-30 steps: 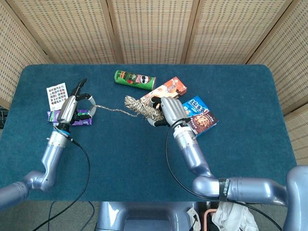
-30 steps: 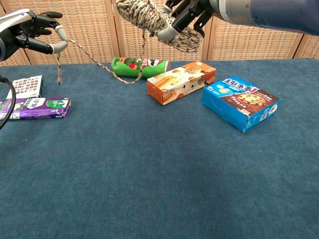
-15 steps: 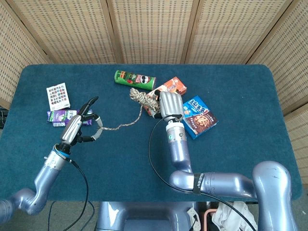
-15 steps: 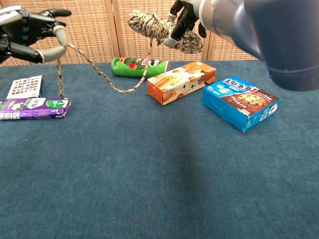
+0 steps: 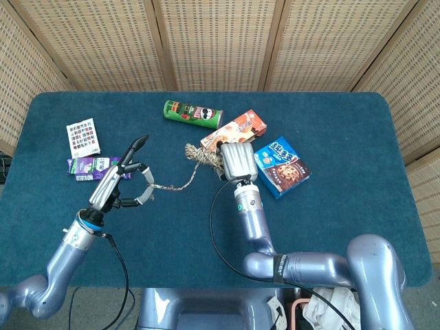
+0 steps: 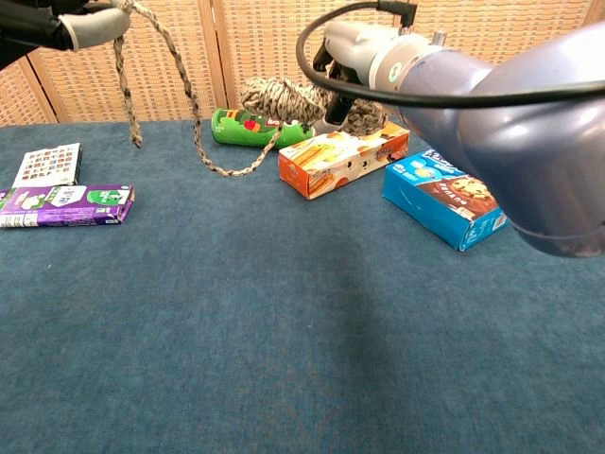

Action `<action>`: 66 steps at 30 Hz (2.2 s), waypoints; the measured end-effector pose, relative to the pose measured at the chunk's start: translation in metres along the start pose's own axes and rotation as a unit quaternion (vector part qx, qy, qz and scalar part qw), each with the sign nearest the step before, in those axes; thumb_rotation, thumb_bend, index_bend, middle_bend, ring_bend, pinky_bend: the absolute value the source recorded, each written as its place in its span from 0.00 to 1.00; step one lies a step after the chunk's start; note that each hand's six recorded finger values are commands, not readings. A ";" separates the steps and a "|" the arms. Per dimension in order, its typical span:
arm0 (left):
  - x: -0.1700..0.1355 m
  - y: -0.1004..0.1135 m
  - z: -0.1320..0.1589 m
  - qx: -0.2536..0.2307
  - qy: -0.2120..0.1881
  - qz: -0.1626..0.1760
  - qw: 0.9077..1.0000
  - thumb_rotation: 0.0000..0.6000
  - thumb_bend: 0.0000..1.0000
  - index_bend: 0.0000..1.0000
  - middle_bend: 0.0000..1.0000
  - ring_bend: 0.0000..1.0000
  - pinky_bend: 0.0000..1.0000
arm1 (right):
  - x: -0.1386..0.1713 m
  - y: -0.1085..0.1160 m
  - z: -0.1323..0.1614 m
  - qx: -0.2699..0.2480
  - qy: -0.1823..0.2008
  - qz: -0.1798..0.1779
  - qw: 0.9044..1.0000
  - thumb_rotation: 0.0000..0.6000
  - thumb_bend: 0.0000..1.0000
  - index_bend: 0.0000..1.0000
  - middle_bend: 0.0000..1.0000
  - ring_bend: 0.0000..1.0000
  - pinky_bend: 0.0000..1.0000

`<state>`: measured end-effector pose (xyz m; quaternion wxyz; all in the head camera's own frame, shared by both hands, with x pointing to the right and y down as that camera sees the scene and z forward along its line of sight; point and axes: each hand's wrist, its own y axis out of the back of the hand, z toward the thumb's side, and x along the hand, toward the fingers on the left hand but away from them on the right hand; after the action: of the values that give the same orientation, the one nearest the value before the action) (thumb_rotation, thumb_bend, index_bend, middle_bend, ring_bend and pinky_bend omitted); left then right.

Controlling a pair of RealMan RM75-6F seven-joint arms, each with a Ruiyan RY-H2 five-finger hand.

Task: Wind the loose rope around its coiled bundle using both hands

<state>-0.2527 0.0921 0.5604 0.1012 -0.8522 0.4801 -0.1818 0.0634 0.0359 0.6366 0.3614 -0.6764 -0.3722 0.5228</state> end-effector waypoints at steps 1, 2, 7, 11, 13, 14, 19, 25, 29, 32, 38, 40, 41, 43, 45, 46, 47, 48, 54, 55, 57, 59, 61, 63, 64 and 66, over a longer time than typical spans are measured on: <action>0.000 -0.001 0.004 -0.002 -0.002 -0.001 1.000 1.00 0.48 0.76 0.00 0.00 0.00 | 0.000 -0.002 0.000 0.002 0.000 0.001 1.000 1.00 0.59 0.69 0.73 0.55 0.80; 0.001 -0.002 0.007 -0.002 -0.004 -0.002 1.000 1.00 0.48 0.76 0.00 0.00 0.00 | 0.001 -0.003 0.001 0.003 0.001 0.002 1.000 1.00 0.59 0.69 0.73 0.55 0.80; 0.009 -0.006 0.024 -0.002 -0.016 0.000 1.000 1.00 0.48 0.76 0.00 0.00 0.00 | 0.003 -0.008 0.005 0.018 0.012 0.004 1.000 1.00 0.60 0.69 0.73 0.55 0.80; 0.021 -0.008 0.035 -0.018 -0.018 0.009 1.000 1.00 0.48 0.76 0.00 0.00 0.00 | 0.008 -0.014 0.009 0.031 0.029 0.008 0.999 1.00 0.60 0.69 0.73 0.55 0.81; 0.028 -0.011 0.040 -0.028 -0.015 0.014 0.999 1.00 0.48 0.76 0.00 0.00 0.00 | 0.010 -0.016 0.012 0.039 0.041 0.009 0.998 1.00 0.60 0.70 0.73 0.55 0.81; 0.032 -0.012 0.041 -0.033 -0.013 0.016 0.999 1.00 0.48 0.76 0.00 0.00 0.00 | 0.012 -0.017 0.014 0.042 0.046 0.009 0.998 1.00 0.60 0.70 0.73 0.55 0.81; 0.051 -0.021 0.051 -0.070 0.007 0.024 0.997 1.00 0.48 0.76 0.00 0.00 0.00 | 0.021 -0.028 0.022 0.056 0.076 0.017 0.995 1.00 0.60 0.70 0.73 0.55 0.81; 0.071 -0.033 0.077 -0.092 0.001 0.034 0.995 1.00 0.48 0.76 0.00 0.00 0.00 | 0.030 -0.038 0.029 0.069 0.118 0.027 0.990 1.00 0.61 0.70 0.73 0.55 0.81; 0.082 -0.032 0.086 -0.109 0.002 0.050 0.993 1.00 0.48 0.76 0.00 0.00 0.00 | 0.036 -0.040 0.032 0.085 0.153 0.026 0.984 1.00 0.61 0.70 0.73 0.55 0.81; 0.091 -0.027 0.087 -0.116 0.007 0.068 0.991 1.00 0.48 0.76 0.00 0.00 0.00 | 0.041 -0.041 0.033 0.086 0.179 0.032 0.980 1.00 0.61 0.70 0.73 0.55 0.81; 0.106 -0.014 0.072 -0.114 0.032 0.099 0.988 1.00 0.48 0.76 0.00 0.00 0.00 | 0.048 -0.043 0.031 0.052 0.214 0.061 0.974 1.00 0.61 0.70 0.73 0.55 0.81; 0.108 -0.012 0.065 -0.112 0.041 0.106 0.987 1.00 0.48 0.76 0.00 0.00 0.00 | 0.051 -0.042 0.031 0.034 0.224 0.070 0.972 1.00 0.61 0.70 0.73 0.55 0.81; 0.109 -0.010 0.063 -0.111 0.043 0.108 0.987 1.00 0.48 0.76 0.00 0.00 0.00 | 0.052 -0.041 0.030 0.025 0.228 0.074 0.970 1.00 0.61 0.70 0.73 0.55 0.81; 0.112 -0.006 0.057 -0.107 0.049 0.115 0.986 1.00 0.48 0.76 0.00 0.00 0.00 | 0.054 -0.039 0.031 0.006 0.241 0.081 0.967 1.00 0.61 0.70 0.73 0.55 0.81; 0.115 -0.001 0.050 -0.102 0.056 0.123 0.986 1.00 0.48 0.76 0.00 0.00 0.00 | 0.057 -0.035 0.031 -0.010 0.255 0.084 0.963 1.00 0.61 0.70 0.73 0.55 0.81; 0.116 0.004 0.044 -0.100 0.062 0.129 0.985 1.00 0.48 0.76 0.00 0.00 0.00 | 0.058 -0.033 0.031 -0.017 0.261 0.085 0.961 1.00 0.61 0.70 0.73 0.55 0.81; 0.117 0.007 0.039 -0.100 0.066 0.133 0.984 1.00 0.48 0.76 0.00 0.00 0.00 | 0.059 -0.031 0.031 -0.024 0.267 0.086 0.960 1.00 0.61 0.70 0.73 0.55 0.81; 0.118 0.009 0.033 -0.099 0.071 0.136 0.983 1.00 0.48 0.76 0.00 0.00 0.00 | 0.061 -0.029 0.031 -0.034 0.274 0.086 0.957 1.00 0.61 0.70 0.73 0.55 0.81; 0.121 0.018 -0.001 -0.111 0.094 0.138 0.980 1.00 0.48 0.76 0.00 0.00 0.00 | 0.067 -0.019 0.034 -0.099 0.295 0.097 0.945 1.00 0.61 0.70 0.73 0.55 0.81; 0.121 0.017 -0.006 -0.114 0.097 0.135 0.979 1.00 0.49 0.76 0.00 0.00 0.00 | 0.067 -0.016 0.036 -0.113 0.296 0.099 0.943 1.00 0.61 0.70 0.73 0.55 0.81; 0.121 0.015 -0.018 -0.121 0.105 0.129 0.979 1.00 0.49 0.76 0.00 0.00 0.00 | 0.069 -0.011 0.039 -0.144 0.297 0.105 0.938 1.00 0.61 0.70 0.73 0.55 0.81; 0.119 0.013 -0.030 -0.126 0.112 0.123 0.978 1.00 0.49 0.76 0.00 0.00 0.00 | 0.070 -0.006 0.041 -0.168 0.296 0.109 0.934 1.00 0.61 0.70 0.73 0.55 0.81; 0.117 0.010 -0.041 -0.127 0.118 0.115 0.978 1.00 0.49 0.76 0.00 0.00 0.00 | 0.069 -0.002 0.042 -0.190 0.292 0.113 0.931 1.00 0.61 0.70 0.73 0.55 0.81; 0.113 0.008 -0.048 -0.124 0.124 0.110 0.978 1.00 0.49 0.76 0.00 0.00 0.00 | 0.068 0.001 0.040 -0.204 0.283 0.117 0.930 1.00 0.61 0.70 0.73 0.55 0.81; 0.111 0.007 -0.053 -0.122 0.129 0.106 0.978 1.00 0.49 0.76 0.00 0.00 0.00 | 0.067 0.002 0.040 -0.210 0.279 0.117 0.930 1.00 0.61 0.70 0.73 0.55 0.81; 0.109 0.007 -0.057 -0.121 0.131 0.103 0.979 1.00 0.49 0.76 0.00 0.00 0.00 | 0.064 0.006 0.037 -0.223 0.268 0.118 0.930 1.00 0.61 0.70 0.74 0.55 0.81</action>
<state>-0.2297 -0.0042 0.6336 -0.0482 -0.7726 0.5931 -0.2212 0.0394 0.0935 0.5962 0.2234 -0.8935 -0.2859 0.2646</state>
